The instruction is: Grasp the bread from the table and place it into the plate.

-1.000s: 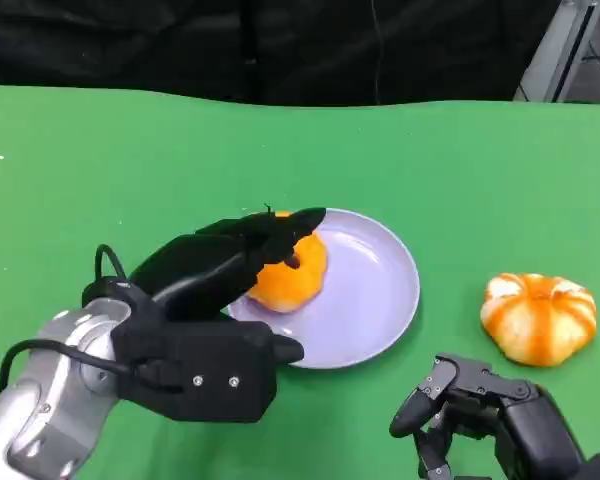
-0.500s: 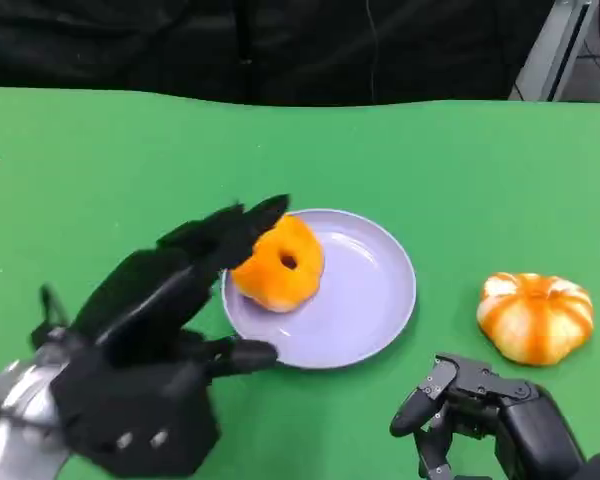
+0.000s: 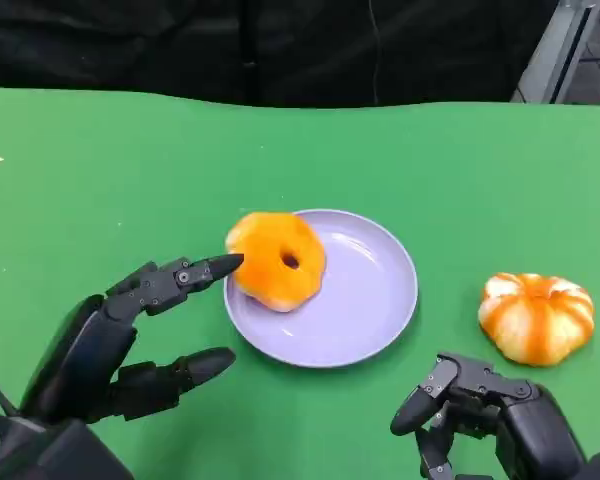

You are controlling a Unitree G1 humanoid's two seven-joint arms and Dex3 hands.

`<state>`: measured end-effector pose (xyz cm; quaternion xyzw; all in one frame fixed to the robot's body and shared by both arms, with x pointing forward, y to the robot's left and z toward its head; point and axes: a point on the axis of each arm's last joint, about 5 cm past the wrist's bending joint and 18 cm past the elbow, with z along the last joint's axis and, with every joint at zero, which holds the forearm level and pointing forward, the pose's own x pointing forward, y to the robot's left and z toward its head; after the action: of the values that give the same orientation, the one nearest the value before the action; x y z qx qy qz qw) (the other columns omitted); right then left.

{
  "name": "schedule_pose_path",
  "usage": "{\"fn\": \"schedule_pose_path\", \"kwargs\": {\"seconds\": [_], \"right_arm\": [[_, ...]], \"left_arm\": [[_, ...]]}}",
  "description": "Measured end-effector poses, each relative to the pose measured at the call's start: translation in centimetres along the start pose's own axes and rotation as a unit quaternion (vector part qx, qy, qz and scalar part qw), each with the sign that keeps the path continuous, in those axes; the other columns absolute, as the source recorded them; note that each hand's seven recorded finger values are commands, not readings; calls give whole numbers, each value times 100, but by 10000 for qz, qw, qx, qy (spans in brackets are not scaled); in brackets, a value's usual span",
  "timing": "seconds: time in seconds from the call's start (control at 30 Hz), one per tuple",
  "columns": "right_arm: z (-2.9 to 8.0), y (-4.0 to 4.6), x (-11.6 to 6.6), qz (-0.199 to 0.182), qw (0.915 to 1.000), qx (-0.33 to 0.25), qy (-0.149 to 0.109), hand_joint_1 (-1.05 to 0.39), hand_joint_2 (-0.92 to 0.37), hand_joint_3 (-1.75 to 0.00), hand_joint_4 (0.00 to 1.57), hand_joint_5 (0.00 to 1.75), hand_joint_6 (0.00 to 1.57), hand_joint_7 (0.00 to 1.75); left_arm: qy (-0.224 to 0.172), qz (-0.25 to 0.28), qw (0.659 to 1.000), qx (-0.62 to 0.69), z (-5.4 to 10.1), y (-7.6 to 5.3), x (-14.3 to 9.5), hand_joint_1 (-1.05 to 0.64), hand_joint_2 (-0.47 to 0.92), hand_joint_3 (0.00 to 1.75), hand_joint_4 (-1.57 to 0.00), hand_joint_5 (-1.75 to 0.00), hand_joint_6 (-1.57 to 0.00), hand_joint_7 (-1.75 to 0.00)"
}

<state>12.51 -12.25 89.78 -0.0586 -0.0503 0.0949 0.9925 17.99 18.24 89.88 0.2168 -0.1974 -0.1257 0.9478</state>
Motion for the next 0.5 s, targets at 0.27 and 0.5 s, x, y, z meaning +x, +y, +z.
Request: {"fn": "schedule_pose_path", "kwargs": {"seconds": [0.27, 0.5], "right_arm": [[0, 0, 0, 0, 10000, 0, 0, 4, -40, -128, 78, 165, 78, 131], [-11, -48, -39, -74, 9999, -26, 63, 4, -44, -125, 74, 165, 75, 132]], "left_arm": [[-17, 40, 10000, 7, 0, 10, -2, -44, 92, 25, -26, -96, -57, -28], [656, 1315, 9756, -1631, -124, -291, -424, -16, 62, 101, -77, -172, -74, -148]]}}
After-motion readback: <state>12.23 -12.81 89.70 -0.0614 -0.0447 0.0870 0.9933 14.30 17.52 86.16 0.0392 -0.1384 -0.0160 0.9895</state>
